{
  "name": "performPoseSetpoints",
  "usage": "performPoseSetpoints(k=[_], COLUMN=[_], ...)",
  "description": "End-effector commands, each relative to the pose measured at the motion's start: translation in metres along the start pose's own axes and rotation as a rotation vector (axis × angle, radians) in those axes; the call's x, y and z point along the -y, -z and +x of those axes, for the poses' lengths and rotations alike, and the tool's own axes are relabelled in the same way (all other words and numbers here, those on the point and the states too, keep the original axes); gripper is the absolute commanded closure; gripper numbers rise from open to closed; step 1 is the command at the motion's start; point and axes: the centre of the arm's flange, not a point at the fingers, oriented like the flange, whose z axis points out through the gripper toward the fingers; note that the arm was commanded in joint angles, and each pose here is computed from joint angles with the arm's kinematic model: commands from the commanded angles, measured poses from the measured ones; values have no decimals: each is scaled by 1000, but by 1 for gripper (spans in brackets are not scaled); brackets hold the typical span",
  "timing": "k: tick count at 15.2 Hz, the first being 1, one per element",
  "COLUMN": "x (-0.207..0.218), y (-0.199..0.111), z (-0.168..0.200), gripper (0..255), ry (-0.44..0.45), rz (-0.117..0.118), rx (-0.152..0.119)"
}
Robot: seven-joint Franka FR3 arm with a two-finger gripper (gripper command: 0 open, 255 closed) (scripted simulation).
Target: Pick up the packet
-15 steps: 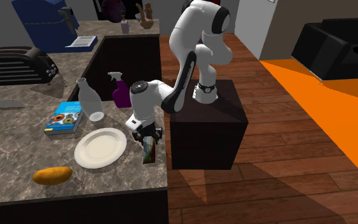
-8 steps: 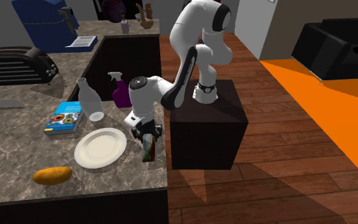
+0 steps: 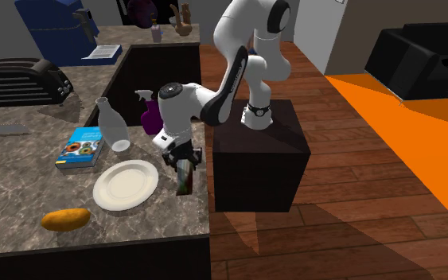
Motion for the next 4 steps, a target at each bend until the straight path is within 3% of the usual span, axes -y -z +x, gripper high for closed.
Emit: performPoseSetpoints(k=[1,4], x=[0,0], y=[10,16], z=[-1,-1], gripper=[255,255], ry=[0,0], rz=[0,0], rx=[0,0])
